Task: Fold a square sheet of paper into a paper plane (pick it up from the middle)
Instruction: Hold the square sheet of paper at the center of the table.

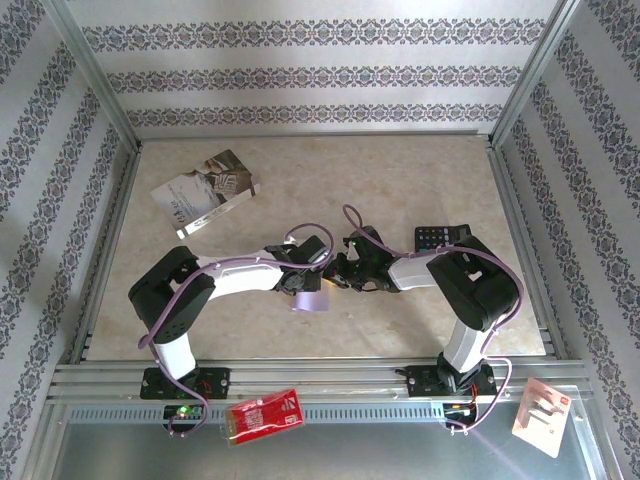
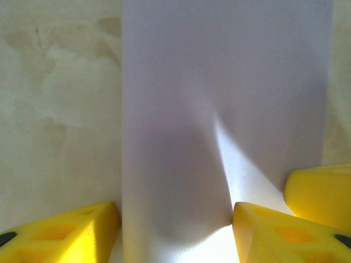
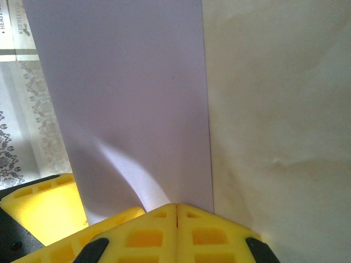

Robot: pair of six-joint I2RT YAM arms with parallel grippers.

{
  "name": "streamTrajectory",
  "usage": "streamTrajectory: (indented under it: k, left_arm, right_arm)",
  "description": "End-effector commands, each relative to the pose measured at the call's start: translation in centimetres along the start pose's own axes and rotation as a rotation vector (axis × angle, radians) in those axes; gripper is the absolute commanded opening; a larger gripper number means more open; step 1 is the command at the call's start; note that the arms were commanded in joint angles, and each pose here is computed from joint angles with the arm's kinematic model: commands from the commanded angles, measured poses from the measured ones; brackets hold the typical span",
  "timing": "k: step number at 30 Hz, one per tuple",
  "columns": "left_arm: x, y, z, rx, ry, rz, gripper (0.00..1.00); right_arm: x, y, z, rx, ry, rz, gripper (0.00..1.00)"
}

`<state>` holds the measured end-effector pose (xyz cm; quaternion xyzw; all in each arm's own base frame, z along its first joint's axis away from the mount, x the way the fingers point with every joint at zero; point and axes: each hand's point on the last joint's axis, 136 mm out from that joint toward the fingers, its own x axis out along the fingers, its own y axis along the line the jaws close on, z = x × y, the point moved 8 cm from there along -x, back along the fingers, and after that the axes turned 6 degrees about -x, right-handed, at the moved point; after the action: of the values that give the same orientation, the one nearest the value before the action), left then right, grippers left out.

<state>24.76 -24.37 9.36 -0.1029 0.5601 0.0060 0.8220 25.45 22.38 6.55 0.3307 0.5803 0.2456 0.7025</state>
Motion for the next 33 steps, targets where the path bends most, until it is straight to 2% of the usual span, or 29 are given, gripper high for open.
streamTrajectory:
  k: [1, 7, 18, 22, 27, 33]
  left_arm:
    - [-1.4, 0.5, 0.3, 0.008, -0.016, 0.007, 0.59]
    - [-1.7, 0.6, 0.5, -0.002, -0.012, -0.008, 0.58]
    - [0.4, 0.8, -0.2, -0.020, 0.046, -0.004, 0.51]
    - [0.8, 1.3, -0.4, -0.025, 0.046, 0.004, 0.44]
    - [1.2, 1.8, -0.8, -0.034, 0.054, 0.011, 0.40]
    - [1.5, 1.8, -1.1, -0.041, 0.060, 0.003, 0.40]
  right_arm:
    - [0.1, -5.3, -3.3, 0.108, 0.102, -0.251, 0.00]
    - [0.2, -5.5, -3.3, 0.108, 0.105, -0.260, 0.00]
    - [0.2, -4.7, -3.0, 0.088, 0.108, -0.228, 0.00]
    - [-0.2, -2.7, -1.9, 0.030, 0.092, -0.155, 0.00]
    - [-1.8, 1.2, 0.4, -0.047, 0.051, 0.003, 0.04]
    - [-4.9, 1.4, 2.1, -0.030, -0.025, 0.045, 0.05]
